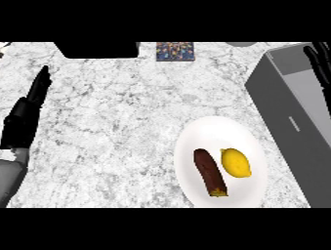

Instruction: Pick the lemon from the plate and place it in the cardboard box

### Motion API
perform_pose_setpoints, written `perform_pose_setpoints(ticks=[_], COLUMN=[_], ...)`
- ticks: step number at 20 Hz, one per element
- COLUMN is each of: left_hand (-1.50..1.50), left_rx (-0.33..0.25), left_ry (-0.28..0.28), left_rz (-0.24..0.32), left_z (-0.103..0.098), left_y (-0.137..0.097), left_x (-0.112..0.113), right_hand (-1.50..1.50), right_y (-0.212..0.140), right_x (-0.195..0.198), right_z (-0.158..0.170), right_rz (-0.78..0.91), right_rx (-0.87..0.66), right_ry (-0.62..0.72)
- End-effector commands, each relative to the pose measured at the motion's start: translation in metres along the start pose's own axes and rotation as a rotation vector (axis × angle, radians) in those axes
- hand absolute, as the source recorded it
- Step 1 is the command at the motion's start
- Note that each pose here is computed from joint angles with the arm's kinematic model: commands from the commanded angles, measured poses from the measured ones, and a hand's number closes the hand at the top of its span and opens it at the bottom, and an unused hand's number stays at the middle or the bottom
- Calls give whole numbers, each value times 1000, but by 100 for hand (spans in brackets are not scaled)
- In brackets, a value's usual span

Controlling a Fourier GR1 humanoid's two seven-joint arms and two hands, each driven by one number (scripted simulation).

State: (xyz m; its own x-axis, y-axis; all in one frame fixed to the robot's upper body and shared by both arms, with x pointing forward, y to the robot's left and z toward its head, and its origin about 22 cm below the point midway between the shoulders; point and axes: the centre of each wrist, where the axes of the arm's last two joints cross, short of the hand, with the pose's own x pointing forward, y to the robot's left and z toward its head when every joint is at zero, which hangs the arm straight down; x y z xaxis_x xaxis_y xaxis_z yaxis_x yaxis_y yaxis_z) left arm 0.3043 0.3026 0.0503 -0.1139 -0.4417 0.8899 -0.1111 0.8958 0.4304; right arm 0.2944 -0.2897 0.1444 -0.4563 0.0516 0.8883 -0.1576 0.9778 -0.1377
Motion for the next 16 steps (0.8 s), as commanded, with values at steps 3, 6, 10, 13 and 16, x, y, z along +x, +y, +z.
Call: perform_pose_setpoints(ticks=[3, 6, 10, 13, 16], left_hand=[0, 0, 0, 0, 0], left_rx=[-119, -245, -326, -324, -327], left_ry=[-107, -198, -154, -168, -160], left_rz=[10, 14, 88, 86, 97], left_z=[-10, -6, 0, -2, 14], left_y=[-16, -15, -29, -20, -42], left_x=[19, 32, 36, 34, 35], right_hand=[-150, -150, -150, -150, -150], right_y=[-17, -29, -49, -70, -61], right_x=[46, 84, 46, 33, 47], right_z=[-39, -55, -43, -37, -43], right_rz=[3, 1, 273, 316, 432], right_rx=[237, 450, 588, 667, 802], right_ry=[-104, -200, -106, -193, -293])
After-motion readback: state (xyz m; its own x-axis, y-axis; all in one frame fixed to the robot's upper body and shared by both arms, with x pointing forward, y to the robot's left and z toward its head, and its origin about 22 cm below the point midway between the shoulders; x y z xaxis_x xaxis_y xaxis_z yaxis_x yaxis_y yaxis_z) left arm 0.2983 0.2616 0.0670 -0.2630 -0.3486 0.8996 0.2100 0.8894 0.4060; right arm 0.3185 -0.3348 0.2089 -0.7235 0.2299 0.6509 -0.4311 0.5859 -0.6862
